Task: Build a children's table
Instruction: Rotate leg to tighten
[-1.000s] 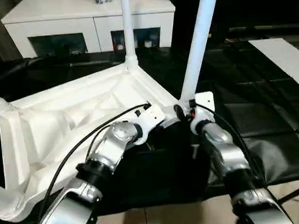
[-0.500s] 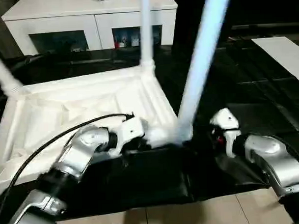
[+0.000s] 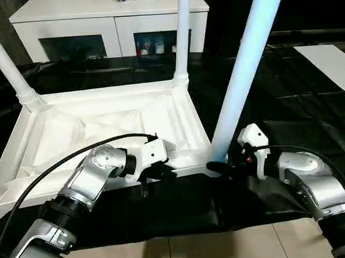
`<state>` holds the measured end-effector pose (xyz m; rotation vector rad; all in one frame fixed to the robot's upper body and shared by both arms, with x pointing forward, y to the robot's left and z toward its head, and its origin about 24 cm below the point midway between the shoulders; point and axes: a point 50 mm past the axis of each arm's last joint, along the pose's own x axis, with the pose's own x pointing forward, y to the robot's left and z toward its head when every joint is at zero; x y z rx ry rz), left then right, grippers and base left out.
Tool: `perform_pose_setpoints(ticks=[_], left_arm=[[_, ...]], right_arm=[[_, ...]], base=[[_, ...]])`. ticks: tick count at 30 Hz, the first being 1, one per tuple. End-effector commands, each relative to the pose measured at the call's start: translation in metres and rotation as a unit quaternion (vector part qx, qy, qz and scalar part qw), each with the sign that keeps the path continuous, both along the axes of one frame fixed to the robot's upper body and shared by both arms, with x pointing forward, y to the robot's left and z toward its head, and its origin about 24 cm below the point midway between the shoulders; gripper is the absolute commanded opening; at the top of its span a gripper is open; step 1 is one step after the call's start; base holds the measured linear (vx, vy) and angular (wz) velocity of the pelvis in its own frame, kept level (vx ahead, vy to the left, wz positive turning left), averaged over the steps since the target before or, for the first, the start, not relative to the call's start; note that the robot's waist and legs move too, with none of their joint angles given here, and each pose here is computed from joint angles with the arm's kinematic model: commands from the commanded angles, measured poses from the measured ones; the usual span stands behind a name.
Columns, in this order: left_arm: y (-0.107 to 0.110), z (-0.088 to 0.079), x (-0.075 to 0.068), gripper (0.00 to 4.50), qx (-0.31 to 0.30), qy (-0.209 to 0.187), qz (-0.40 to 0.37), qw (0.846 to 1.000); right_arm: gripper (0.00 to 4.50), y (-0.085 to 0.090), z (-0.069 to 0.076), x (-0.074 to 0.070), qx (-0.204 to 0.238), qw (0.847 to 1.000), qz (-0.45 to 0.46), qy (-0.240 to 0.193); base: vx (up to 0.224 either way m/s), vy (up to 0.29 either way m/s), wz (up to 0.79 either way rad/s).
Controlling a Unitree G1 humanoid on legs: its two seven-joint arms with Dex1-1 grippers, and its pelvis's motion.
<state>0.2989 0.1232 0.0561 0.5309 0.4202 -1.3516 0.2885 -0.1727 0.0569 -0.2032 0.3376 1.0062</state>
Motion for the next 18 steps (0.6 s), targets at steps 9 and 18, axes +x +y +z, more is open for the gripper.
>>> perform_pose_setpoints(ticks=[9, 18], left_arm=[[-0.003, 0.012, 0.001, 0.0, -0.007, -0.021, -0.028, 0.999], [-0.008, 0.002, 0.019, 0.0, 0.002, -0.047, 0.086, 0.995]], right_arm=[[2.75, -0.005, 0.003, 0.007, -0.002, 1.0, -0.019, -0.011], [2.72, -0.011, -0.016, 0.035, -0.022, 0.961, -0.273, -0.026]], base=[[0.0, 0.0, 0.0], [0.0, 0.0, 0.0]])
